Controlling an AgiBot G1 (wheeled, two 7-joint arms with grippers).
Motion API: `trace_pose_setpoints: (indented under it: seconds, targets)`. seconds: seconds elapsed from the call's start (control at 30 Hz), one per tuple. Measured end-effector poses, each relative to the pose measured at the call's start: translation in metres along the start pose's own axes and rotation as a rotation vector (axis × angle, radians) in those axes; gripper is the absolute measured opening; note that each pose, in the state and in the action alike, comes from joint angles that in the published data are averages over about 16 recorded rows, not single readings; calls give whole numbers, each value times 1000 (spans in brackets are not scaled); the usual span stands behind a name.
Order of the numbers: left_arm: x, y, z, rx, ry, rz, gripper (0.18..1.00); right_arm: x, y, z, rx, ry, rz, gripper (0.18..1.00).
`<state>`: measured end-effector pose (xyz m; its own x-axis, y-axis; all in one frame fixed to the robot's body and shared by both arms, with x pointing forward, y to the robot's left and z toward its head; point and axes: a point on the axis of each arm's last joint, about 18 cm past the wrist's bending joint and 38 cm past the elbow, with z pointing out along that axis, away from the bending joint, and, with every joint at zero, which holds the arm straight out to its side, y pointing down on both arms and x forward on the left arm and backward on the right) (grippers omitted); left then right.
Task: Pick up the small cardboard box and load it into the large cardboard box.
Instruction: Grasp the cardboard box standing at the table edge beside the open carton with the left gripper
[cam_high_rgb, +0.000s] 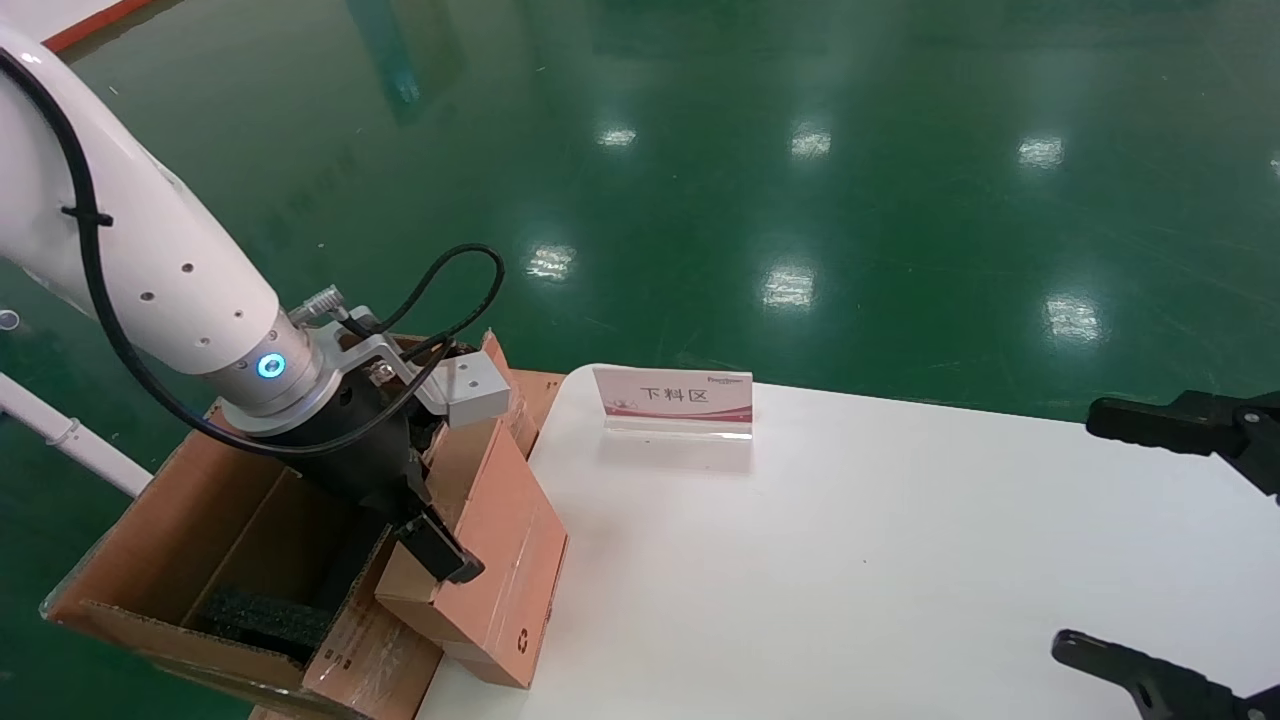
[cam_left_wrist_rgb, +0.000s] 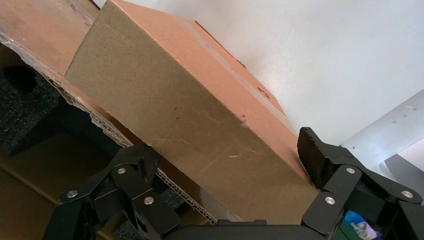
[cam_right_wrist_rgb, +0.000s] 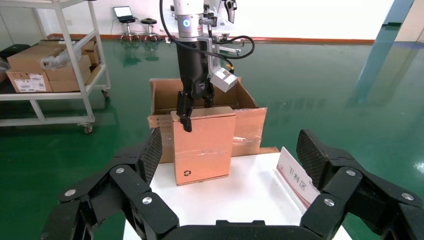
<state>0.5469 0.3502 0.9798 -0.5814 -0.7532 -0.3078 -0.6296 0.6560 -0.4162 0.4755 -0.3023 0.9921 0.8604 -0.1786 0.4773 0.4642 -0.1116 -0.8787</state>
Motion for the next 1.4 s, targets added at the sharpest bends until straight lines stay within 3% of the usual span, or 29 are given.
trace_pose_setpoints:
  seconds: [0.4,0.6,0.8,1.1,1.4]
  targets:
    - [0,0,-1,1,0,0,900,0,0,0,0,0,0,956]
    - [0,0,-1,1,0,0,801,0,0,0,0,0,0,891]
    - [0,0,-1,1,0,0,678,0,0,0,0,0,0,793]
    - [0,0,-1,3,1,-1,494,0,0,0,0,0,0,582]
    - [-7,-14,-22,78,-5,-23,442,0,0,0,0,0,0,388]
